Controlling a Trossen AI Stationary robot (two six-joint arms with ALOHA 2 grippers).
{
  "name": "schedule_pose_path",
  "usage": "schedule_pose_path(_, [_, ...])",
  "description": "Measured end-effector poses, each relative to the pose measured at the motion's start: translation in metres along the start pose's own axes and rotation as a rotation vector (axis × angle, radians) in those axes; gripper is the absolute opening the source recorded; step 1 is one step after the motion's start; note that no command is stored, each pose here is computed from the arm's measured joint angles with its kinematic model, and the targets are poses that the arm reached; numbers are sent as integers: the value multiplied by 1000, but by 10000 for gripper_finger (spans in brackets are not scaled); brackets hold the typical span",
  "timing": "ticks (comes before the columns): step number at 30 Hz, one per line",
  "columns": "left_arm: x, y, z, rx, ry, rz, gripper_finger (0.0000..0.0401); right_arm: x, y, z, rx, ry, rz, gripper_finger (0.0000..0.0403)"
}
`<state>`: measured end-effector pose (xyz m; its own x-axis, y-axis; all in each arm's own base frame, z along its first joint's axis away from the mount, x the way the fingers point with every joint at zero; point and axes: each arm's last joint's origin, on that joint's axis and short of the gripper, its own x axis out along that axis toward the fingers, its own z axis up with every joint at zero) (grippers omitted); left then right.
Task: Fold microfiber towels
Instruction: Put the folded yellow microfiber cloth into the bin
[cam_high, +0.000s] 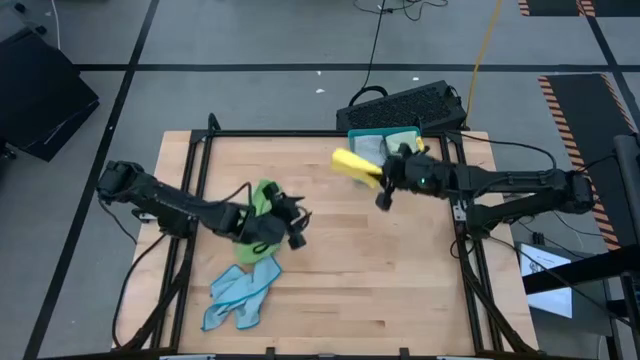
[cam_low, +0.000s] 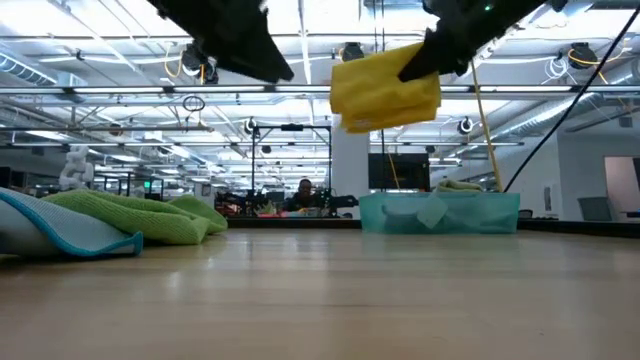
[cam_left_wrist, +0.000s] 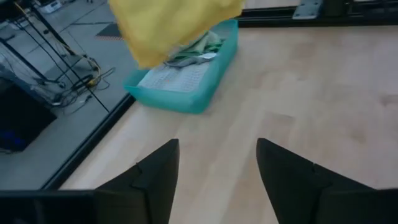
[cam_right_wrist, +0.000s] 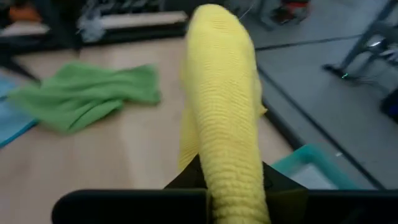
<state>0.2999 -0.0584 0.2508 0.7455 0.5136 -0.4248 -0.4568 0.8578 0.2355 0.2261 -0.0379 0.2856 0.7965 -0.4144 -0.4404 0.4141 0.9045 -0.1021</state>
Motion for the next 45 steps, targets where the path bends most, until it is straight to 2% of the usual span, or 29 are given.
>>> schedule_pose_path(7, [27,31,5,-10,37,-10,191,22,-31,-19,142,-171,-128,9])
schedule_pose_path(10, [36,44,6,22,44,17,186,27,-35,-29,224,-321,-139,9])
schedule_pose_path(14, [47,61,6,47,69,-49,179,31,-40,-47,329,-474,-184,9])
schedule_pose_path(18, [55,74,6,36,80,-78,163,43,-42,-65,404,-436,-331,9])
schedule_pose_path(24, [60,84,7,75,71,-123,138,73,-39,-85,504,-400,-414,9])
schedule_pose_path(30, [62,87,7,90,67,-177,123,100,-40,-105,693,-457,-536,9])
schedule_pose_path(36, [62,86,7,133,61,-198,122,124,-33,-108,868,-500,-532,9])
schedule_pose_path(45, [62,84,9,183,27,-291,122,145,-25,-113,951,-465,-562,9])
